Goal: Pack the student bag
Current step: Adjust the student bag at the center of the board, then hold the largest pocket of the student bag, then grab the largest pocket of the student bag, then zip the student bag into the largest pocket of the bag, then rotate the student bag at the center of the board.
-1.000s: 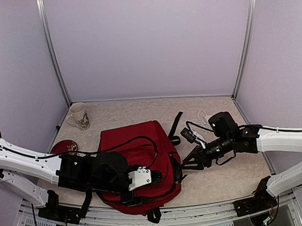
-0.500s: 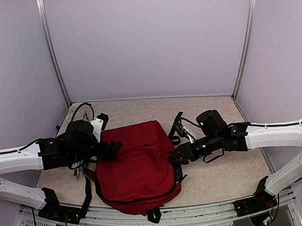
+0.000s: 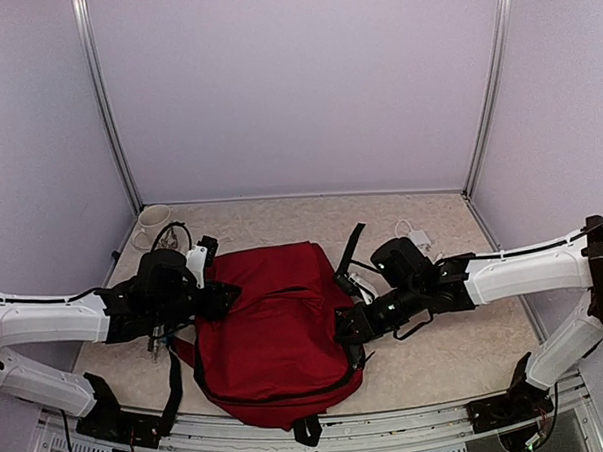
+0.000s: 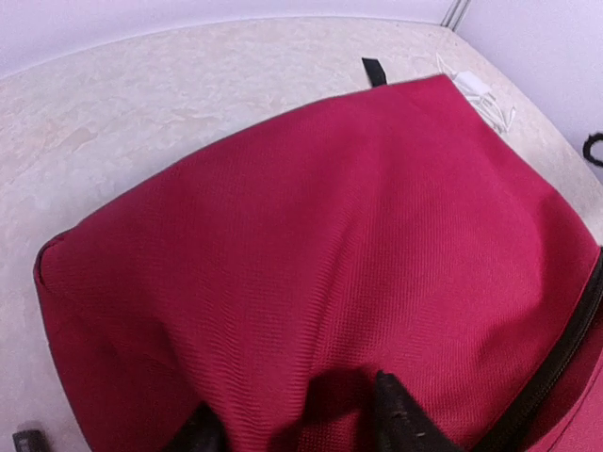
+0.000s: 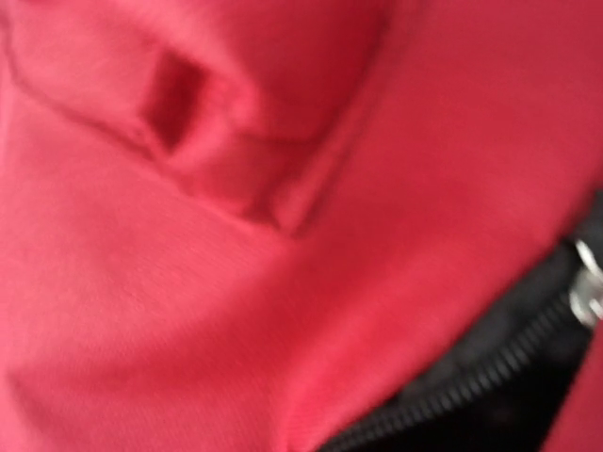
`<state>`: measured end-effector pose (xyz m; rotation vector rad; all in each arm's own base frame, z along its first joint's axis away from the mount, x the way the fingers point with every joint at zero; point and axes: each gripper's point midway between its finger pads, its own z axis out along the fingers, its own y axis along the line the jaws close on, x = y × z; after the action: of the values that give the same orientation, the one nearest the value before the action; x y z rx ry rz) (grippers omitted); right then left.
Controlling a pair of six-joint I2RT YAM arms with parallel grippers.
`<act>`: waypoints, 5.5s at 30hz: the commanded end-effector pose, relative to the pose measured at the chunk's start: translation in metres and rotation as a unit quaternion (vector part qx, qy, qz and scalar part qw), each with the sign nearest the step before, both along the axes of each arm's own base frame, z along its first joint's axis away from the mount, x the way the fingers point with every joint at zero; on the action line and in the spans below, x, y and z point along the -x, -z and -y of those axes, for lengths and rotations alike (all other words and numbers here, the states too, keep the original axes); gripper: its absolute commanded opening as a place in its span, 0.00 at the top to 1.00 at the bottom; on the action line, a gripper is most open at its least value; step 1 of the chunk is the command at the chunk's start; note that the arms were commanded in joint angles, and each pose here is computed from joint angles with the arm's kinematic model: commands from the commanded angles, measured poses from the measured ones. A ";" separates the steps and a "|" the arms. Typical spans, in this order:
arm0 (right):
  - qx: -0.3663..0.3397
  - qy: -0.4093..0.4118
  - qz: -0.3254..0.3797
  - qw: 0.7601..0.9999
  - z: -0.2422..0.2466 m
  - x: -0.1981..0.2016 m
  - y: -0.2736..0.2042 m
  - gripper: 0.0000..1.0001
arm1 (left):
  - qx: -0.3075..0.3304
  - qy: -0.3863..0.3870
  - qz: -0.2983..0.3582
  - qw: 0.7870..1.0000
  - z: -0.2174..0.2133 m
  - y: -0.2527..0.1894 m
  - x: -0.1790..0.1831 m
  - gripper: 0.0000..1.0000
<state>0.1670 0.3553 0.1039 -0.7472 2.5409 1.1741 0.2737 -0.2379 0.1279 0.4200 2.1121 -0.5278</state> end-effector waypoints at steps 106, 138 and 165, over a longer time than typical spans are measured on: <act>-0.104 0.067 0.002 0.992 0.065 0.038 -0.040 1.00 | -0.240 0.407 0.200 0.859 0.126 0.018 0.185 1.00; 0.212 0.246 0.134 0.936 0.205 -0.194 -0.009 1.00 | -0.210 0.490 0.139 0.835 0.115 0.026 0.234 1.00; -0.125 0.149 -0.009 0.981 0.096 -0.142 -0.027 0.19 | -0.024 -0.034 -0.018 0.999 -0.017 -0.031 -0.089 0.06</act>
<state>0.3139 0.2294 0.1342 -0.2479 2.4082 1.0830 0.3555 -0.2427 0.2100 0.4774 1.9907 -0.4502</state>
